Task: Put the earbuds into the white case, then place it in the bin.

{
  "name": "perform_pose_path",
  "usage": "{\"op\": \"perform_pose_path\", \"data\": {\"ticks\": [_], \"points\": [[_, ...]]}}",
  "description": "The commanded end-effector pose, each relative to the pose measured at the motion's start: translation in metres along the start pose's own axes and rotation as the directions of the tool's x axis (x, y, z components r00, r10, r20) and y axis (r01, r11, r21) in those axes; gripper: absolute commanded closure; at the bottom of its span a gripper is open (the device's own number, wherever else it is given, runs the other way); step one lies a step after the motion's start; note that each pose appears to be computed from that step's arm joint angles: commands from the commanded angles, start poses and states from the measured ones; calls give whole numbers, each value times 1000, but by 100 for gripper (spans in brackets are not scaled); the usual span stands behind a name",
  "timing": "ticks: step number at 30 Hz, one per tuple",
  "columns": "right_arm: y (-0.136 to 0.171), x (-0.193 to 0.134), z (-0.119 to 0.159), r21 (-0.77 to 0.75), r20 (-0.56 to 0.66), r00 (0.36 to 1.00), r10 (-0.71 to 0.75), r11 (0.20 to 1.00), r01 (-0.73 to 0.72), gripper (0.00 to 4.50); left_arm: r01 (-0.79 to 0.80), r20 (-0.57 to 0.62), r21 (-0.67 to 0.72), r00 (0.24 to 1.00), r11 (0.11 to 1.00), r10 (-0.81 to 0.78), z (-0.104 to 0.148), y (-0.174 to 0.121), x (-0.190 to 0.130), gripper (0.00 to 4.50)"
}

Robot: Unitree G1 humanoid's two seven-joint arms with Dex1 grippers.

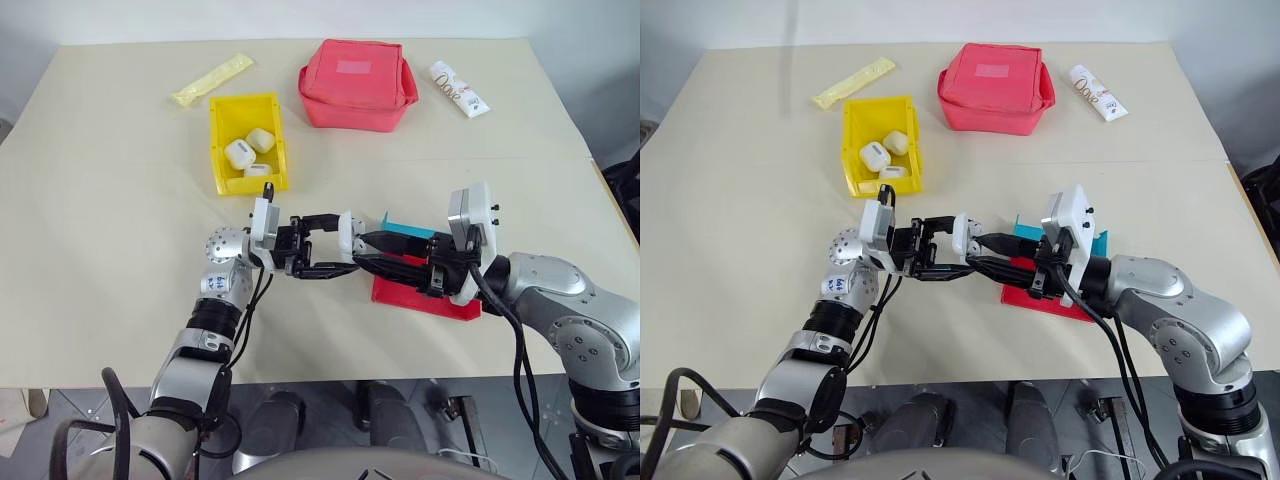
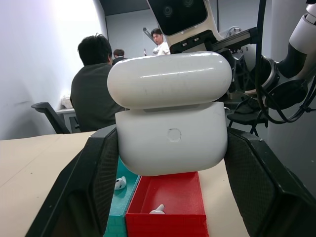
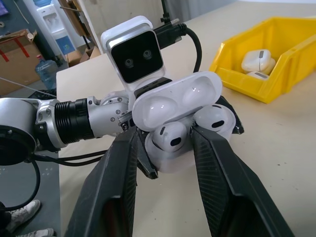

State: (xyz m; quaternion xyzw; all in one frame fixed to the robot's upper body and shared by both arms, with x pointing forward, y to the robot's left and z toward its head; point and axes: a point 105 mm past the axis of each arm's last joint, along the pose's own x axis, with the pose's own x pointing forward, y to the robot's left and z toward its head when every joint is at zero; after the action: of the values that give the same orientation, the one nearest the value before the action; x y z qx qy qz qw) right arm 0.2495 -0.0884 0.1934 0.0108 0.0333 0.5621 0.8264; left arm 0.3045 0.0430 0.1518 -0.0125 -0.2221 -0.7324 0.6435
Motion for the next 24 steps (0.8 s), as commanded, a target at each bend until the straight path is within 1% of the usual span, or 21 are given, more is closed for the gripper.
{"op": "perform_pose_path", "data": {"ticks": [1,14,24], "points": [[-4,-3,8,-42,-15,999,-30,999,29,273,77,51,39,996,996,-79,6,-8,2,165],[-3,-5,24,-89,-15,999,-30,996,28,273,62,53,21,997,998,-63,-1,-9,0,165],[1,-8,27,-99,-31,999,-27,995,24,273,35,51,18,998,999,-36,-3,-3,-2,165]]}}
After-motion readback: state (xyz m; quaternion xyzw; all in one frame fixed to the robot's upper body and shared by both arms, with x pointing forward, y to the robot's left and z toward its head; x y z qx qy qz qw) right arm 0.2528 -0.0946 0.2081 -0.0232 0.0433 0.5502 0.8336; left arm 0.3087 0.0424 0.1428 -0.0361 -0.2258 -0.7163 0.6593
